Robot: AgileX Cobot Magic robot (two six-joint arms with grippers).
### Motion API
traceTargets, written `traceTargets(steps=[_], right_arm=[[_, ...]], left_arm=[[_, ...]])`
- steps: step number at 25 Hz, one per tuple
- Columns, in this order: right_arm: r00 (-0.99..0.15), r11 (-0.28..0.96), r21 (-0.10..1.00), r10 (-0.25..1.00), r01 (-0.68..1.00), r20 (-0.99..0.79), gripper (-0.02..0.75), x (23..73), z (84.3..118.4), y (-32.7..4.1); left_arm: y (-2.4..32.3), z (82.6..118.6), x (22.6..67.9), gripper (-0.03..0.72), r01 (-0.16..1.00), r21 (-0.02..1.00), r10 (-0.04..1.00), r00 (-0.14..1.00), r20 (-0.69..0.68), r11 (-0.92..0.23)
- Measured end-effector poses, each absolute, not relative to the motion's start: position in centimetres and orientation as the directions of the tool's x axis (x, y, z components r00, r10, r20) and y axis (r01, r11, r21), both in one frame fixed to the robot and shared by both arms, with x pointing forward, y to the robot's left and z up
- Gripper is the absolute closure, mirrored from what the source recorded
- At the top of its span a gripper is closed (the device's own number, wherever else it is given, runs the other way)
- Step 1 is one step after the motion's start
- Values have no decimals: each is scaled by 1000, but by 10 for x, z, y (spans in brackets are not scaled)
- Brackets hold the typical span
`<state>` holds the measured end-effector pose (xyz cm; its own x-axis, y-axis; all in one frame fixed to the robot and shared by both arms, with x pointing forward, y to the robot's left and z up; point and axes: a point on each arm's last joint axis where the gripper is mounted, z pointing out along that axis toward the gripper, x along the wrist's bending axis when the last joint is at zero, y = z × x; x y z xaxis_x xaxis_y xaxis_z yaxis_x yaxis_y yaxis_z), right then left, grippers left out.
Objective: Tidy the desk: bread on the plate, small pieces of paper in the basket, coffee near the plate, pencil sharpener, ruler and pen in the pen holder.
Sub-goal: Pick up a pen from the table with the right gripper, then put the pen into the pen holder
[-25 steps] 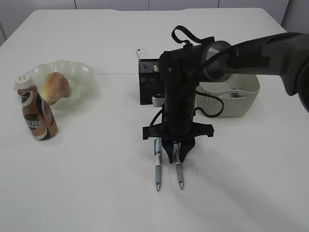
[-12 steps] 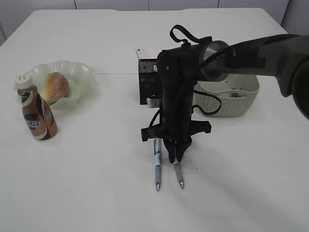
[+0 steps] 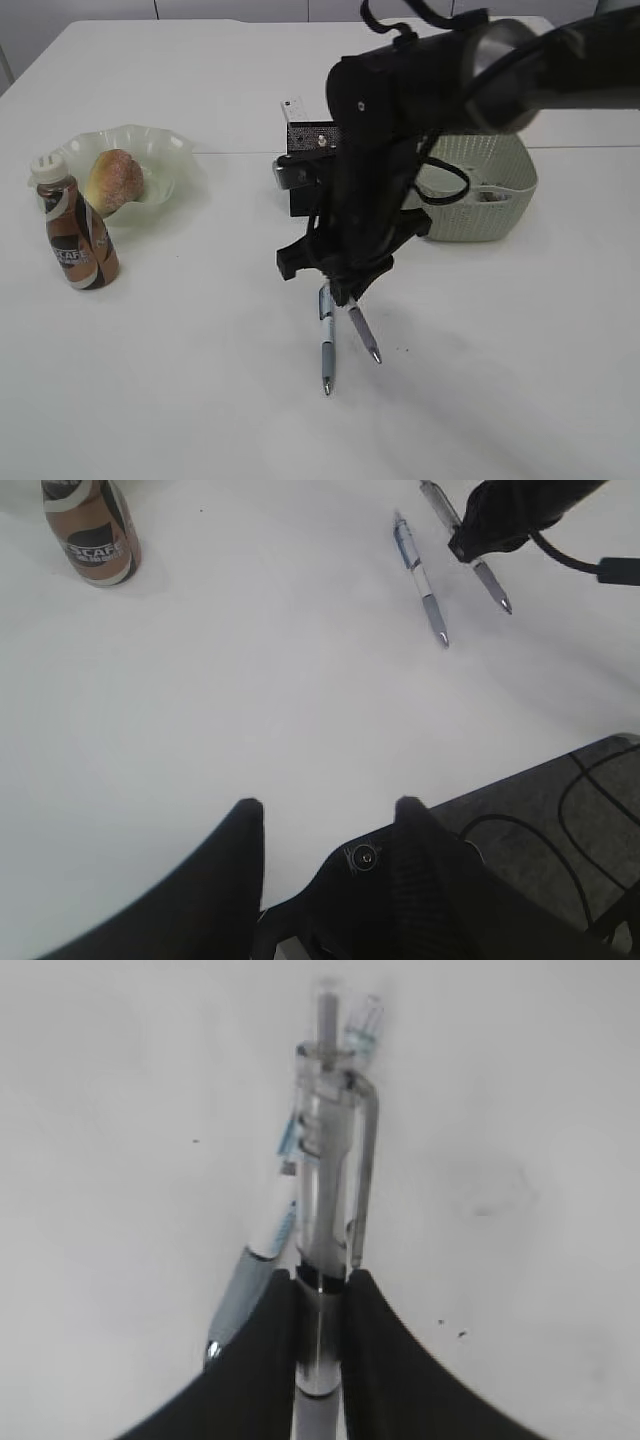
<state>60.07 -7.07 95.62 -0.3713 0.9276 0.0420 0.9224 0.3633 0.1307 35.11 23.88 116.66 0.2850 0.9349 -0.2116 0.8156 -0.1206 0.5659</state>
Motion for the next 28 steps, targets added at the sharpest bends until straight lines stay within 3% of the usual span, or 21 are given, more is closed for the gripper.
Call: traceTargets(steps=[6,9,14,21,28], right_arm=[[-443,375,436,894,818,63,677,547,959,-105],[-455,318,617,887,719,73,678,518,957,-124],[-471,204,822,878,531,86,677,497,964,-138],[-487,60,964,870,259,77,678,511,997,-131],[-463,143,989,880,41,-109,678,565,1028,-109]], left_arm=[[239,1167,351,372,816,566,935,285,-212,-121],[239,1167,351,375,816,566,935,284,-212,-120],[239,1167,351,387,816,566,935,284,-212,-120],[239,1167,351,391,815,566,935,284,-210,-120],[239,1167,351,391,815,567,936,284,-209,-121]])
